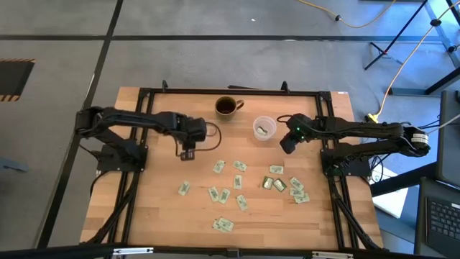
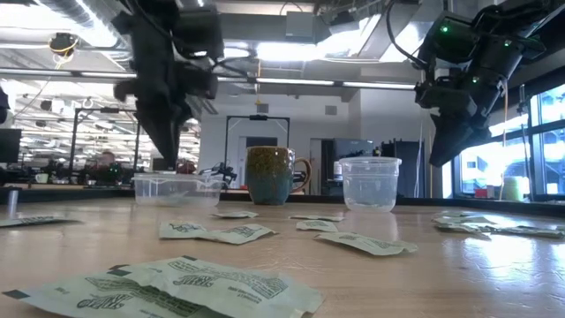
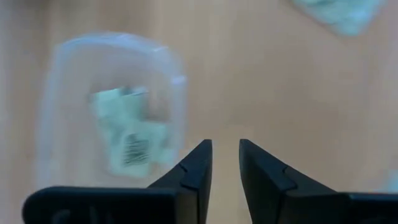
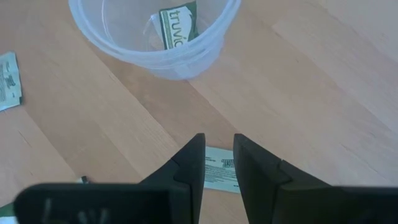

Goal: Pick and place Stevia / Truvia into bins
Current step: Put the light green stevia packet into the left transparent container

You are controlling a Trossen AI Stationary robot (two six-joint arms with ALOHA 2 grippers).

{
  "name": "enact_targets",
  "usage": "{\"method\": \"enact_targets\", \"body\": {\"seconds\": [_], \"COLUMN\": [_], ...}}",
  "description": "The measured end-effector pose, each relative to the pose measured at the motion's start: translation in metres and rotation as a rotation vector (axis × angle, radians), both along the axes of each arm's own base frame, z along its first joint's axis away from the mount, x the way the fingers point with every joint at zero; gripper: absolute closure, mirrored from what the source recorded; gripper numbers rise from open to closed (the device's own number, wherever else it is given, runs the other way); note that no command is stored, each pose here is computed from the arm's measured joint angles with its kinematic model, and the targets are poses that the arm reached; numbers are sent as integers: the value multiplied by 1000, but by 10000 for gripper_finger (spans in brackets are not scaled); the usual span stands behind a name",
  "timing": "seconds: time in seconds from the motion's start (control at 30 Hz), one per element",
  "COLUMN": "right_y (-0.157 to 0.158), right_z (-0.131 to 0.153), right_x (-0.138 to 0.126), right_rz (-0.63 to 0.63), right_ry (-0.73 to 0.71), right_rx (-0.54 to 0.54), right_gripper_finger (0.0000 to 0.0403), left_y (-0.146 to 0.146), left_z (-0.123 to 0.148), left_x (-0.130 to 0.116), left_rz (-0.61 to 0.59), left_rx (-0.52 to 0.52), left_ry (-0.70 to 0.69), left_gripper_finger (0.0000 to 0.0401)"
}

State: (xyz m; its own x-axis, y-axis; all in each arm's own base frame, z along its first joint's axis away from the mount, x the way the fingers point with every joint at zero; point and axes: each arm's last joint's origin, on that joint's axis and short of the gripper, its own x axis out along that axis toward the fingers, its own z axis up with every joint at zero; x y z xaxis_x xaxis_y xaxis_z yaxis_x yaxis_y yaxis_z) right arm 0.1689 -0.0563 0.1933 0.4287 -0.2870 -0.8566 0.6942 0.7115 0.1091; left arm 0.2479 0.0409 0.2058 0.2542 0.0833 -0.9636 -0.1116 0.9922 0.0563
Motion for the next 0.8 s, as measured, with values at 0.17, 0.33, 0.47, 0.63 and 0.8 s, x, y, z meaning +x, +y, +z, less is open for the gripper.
{"method": "enact_targets", "body": {"seconds": [0.17,0.33,0.47,0.63,0.8], "right_y": [0,0,0,0,0], "right_z": [0,0,0,0,1], "right_x": [0,0,0,0,1], "right_rz": [0,0,0,0,0], "right_ry": [-1,-3,-4,-6,-13], "right_rx": [0,-1,-1,-2,-4], "right_gripper_finger": [315,315,315,315,315], "left_y": [-34,-65,-86,-109,-126], "left_z": [1,2,3,3,-10], "left_x": [4,6,5,4,-4], "left_rz": [-91,-151,-159,-163,-197], "left_rx": [-32,-42,-68,-103,-124], "left_ry": [-24,-59,-79,-120,-133], "left_gripper_finger": [328,324,322,327,332]}}
